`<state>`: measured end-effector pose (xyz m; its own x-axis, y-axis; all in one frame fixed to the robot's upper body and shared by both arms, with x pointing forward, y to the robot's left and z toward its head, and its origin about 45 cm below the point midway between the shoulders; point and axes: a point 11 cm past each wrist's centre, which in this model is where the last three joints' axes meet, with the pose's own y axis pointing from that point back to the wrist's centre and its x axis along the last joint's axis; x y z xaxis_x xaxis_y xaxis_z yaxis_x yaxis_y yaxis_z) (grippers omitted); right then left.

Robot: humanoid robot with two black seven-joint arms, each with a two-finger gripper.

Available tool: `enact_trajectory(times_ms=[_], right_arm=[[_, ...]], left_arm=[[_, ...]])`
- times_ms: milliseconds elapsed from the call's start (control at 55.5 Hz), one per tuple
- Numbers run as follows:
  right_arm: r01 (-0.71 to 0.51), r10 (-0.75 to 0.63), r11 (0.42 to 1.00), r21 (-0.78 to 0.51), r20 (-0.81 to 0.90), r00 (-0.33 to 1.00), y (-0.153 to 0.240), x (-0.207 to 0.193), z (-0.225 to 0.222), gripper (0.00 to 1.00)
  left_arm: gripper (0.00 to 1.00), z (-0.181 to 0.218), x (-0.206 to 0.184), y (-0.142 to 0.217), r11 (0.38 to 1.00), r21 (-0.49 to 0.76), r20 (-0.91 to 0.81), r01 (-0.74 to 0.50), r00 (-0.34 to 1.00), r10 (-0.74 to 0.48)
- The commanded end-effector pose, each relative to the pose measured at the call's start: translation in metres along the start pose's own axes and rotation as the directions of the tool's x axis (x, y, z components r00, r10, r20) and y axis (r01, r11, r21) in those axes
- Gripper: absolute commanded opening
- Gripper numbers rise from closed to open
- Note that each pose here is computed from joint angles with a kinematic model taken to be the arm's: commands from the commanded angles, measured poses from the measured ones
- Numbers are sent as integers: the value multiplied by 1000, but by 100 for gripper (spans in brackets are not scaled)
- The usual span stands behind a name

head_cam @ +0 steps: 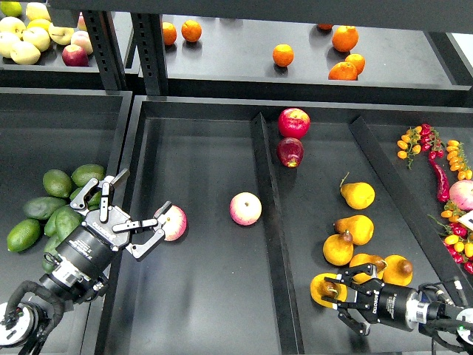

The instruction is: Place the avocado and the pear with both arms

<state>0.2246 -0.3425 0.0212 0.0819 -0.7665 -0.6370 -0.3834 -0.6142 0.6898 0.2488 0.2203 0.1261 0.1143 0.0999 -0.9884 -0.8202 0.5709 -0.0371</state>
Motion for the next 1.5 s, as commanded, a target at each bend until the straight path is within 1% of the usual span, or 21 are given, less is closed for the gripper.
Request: enact_trajectory(times_ms=[0,252,306,469,523,577,667,703,721,739,757,775,955,1082,1100,1208,1280,1334,1478], right_arm=[[-23,23,1000,-4,13,1000,3,8,3,27],[-61,61,998,-9,38,997,6,20,9,32],[-62,63,998,-9,38,997,6,21,9,34],[-69,69,998,-9,40,997,7,23,8,51],[-69,69,998,-9,40,997,7,23,8,58],[-69,69,998,-9,40,997,7,23,8,69],[-65,65,998,-5,39,997,7,22,7,78],[-63,63,998,-5,36,997,7,21,6,84],[-62,62,998,-4,34,998,7,20,6,90],[-63,63,998,-4,34,997,8,21,6,92],[-61,61,998,-3,33,998,8,20,5,97],[-61,61,998,-1,32,998,9,20,4,99],[-66,66,998,18,-22,998,26,18,-15,99],[-31,34,999,39,-86,996,34,2,-36,99],[-7,14,998,70,-105,994,36,-7,-52,99],[45,-28,988,145,-114,993,38,-23,-77,99],[97,-70,973,207,-134,989,38,-40,-101,99],[151,-119,951,269,-131,984,35,-56,-119,99],[244,-244,882,402,-52,968,7,-95,-147,99]], left_arm=[[99,0,0,0,1000,0,-1,0,1000,0],[99,-1,1,2,1000,-1,-3,-4,1000,4],[99,-1,1,2,1000,-1,-3,-4,1000,4],[99,-1,1,2,1000,-1,-3,-4,1000,4],[100,-1,1,2,1000,-1,-4,-5,1000,5],[99,-1,2,3,1000,-1,-5,-7,1000,7],[99,-2,2,3,1000,-1,-5,-7,1000,7],[99,-2,2,3,1000,0,-5,-7,1000,7],[99,-2,2,3,1000,0,-5,-7,1000,7],[99,-2,2,3,1000,0,-5,-7,1000,7],[99,-2,2,3,1000,-1,-5,-7,1000,7],[99,-2,2,3,1000,0,-5,-7,1000,7],[99,-2,2,3,1000,0,-6,-8,1000,8],[99,-2,2,4,1000,-2,-6,-8,1000,8],[99,-2,2,3,1000,-1,-5,-6,1000,6],[99,-2,2,4,1000,-2,-7,-9,1000,9],[99,-2,2,4,1000,-2,-7,-9,1000,9],[99,-2,3,4,1000,-2,-7,-10,1000,10],[99,-2,3,5,1000,-2,-8,-12,1000,12]])
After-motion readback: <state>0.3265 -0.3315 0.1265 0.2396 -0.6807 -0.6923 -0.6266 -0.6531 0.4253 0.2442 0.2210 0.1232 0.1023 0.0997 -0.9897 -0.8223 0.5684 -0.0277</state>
